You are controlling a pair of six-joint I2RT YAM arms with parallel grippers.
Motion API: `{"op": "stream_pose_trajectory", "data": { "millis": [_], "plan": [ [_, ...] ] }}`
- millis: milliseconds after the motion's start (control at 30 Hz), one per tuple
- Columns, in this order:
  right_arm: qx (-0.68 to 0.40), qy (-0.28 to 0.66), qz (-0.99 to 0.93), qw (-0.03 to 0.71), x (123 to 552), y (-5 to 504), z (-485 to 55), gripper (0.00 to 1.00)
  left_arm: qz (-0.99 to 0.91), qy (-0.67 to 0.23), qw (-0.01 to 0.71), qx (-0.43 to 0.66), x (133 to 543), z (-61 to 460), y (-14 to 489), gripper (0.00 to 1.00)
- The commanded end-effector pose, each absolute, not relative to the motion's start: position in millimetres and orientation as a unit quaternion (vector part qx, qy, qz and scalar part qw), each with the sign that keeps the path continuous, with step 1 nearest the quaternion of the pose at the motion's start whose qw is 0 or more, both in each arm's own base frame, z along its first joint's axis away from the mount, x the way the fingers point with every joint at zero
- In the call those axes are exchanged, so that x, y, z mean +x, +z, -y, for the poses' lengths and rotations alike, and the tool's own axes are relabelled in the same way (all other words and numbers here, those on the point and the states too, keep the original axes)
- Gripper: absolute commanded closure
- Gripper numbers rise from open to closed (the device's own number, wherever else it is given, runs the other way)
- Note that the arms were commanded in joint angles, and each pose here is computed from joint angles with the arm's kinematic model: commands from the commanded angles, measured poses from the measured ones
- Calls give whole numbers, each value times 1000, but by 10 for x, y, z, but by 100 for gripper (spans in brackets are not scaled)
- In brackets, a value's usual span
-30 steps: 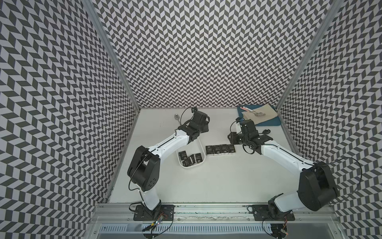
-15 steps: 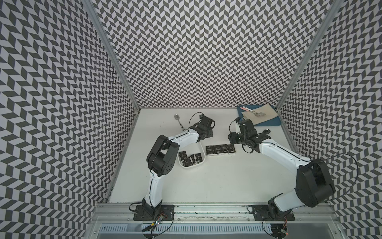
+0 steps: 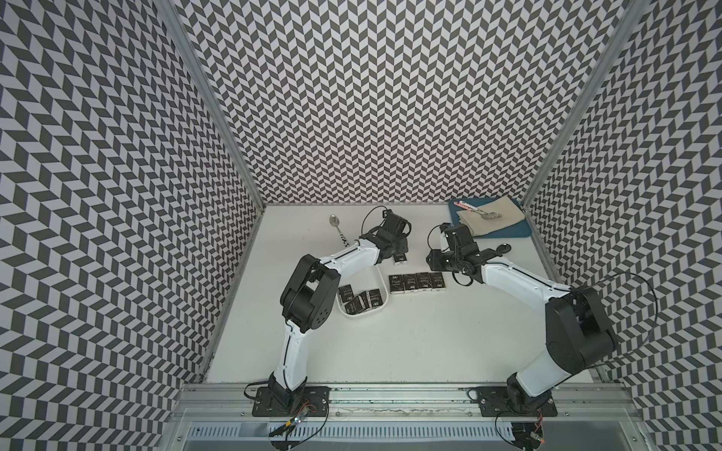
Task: Take the pocket tissues out of the storage box
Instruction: Place the pocket tissues at the center of the board.
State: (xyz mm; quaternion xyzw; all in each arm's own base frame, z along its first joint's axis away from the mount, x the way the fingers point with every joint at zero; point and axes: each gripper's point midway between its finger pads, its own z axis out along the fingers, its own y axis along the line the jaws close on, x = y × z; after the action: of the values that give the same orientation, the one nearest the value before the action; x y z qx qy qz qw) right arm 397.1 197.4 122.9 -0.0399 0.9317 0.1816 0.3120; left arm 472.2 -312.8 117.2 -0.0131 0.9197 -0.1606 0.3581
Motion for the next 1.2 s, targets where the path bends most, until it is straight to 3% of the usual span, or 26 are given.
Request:
{"op": "stream_pose_trajectory", "data": {
  "millis": [0, 567, 1167],
  "plan": [
    [-58, 231, -910, 339, 4178, 1451, -2222, 59, -905, -155, 396, -18, 4642, 2933, 1688, 66],
    [-119, 268, -911, 292, 4647, 1000, -2790, 54, -912, -142, 384, -29, 3501, 2053, 1721, 67],
    [-123, 251, -927, 250, 4627, 515, -2838, 54, -915, -159, 370, -34, 3250, 1856, 1556, 69]
  ]
}}
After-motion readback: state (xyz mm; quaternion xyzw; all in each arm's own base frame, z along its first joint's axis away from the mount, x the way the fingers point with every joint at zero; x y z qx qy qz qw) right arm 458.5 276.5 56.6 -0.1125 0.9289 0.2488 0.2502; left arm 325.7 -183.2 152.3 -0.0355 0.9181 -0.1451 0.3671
